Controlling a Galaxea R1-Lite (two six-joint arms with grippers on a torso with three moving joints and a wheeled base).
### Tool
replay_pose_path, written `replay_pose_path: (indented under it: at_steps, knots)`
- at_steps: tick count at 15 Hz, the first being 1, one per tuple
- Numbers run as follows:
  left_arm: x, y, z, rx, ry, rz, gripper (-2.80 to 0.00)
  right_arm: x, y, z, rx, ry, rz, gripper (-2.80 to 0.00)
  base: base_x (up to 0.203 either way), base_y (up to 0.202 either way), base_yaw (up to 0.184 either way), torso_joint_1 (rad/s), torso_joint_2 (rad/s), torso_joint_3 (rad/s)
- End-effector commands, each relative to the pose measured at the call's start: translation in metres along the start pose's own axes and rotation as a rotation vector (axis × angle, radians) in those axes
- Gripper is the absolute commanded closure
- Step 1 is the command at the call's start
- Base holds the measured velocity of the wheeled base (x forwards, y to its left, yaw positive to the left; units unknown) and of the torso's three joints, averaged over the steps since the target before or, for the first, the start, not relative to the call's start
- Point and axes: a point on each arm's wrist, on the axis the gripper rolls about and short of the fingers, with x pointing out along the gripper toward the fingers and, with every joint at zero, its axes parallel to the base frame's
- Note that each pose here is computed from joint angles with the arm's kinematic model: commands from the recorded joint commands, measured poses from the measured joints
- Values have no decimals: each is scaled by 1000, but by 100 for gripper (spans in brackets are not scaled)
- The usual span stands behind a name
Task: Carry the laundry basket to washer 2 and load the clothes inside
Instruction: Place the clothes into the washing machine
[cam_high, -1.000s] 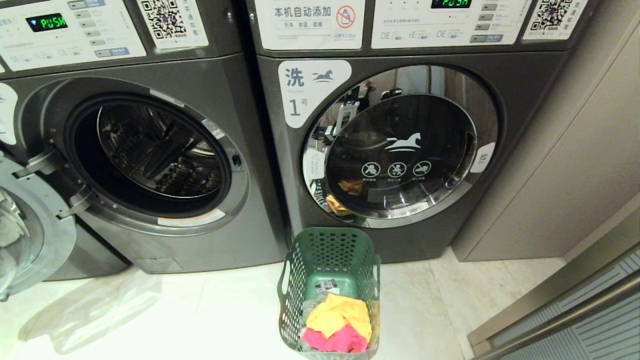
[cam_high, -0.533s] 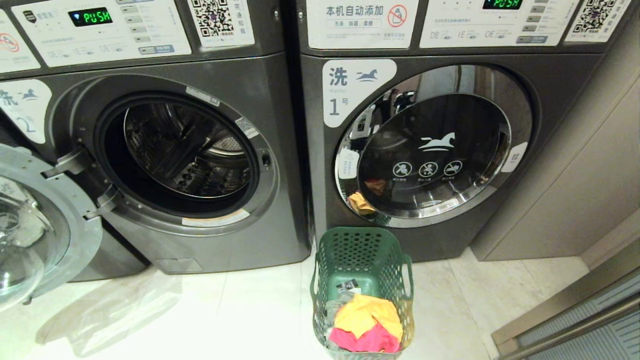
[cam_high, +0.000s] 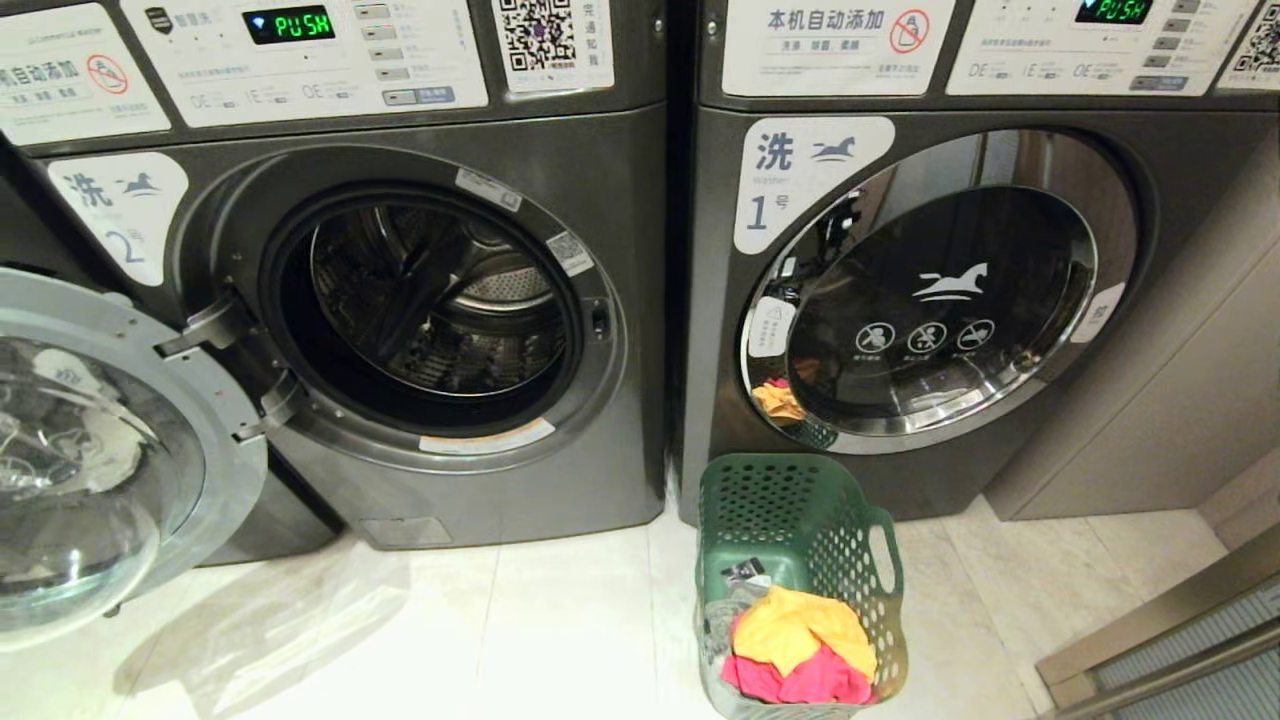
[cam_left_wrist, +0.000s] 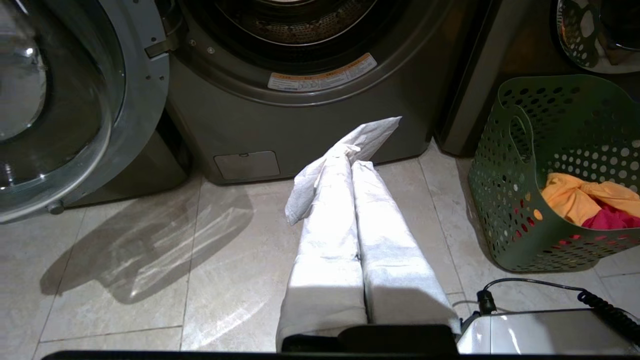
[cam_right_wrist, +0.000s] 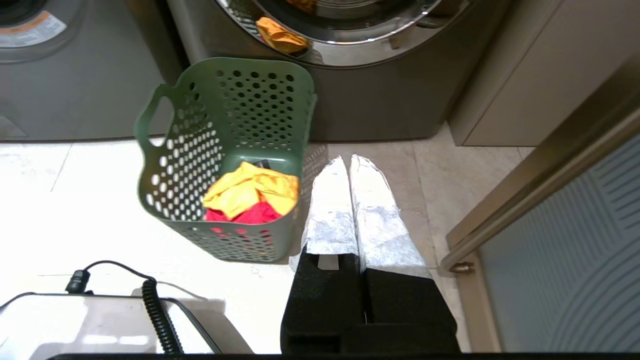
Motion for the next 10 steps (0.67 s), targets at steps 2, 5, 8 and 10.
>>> replay_pose_path:
  at_steps: [2, 5, 8, 10]
  knots:
    - [0, 0, 0, -1, 3, 1, 0, 0, 0, 0, -1, 1, 1, 0, 0, 193, 0, -2, 4, 0]
    - [0, 0, 0, -7, 1, 3, 0, 0, 0, 0, -1, 1, 0, 0, 0, 197, -1, 2, 2, 5]
    - [0, 0, 0, -11, 1, 3, 0, 0, 0, 0, -2, 1, 1, 0, 0, 199, -1, 3, 4, 1]
    - [0, 0, 0, -12, 1, 3, 0, 0, 0, -1, -4, 2, 1, 0, 0, 196, -1, 2, -1, 3]
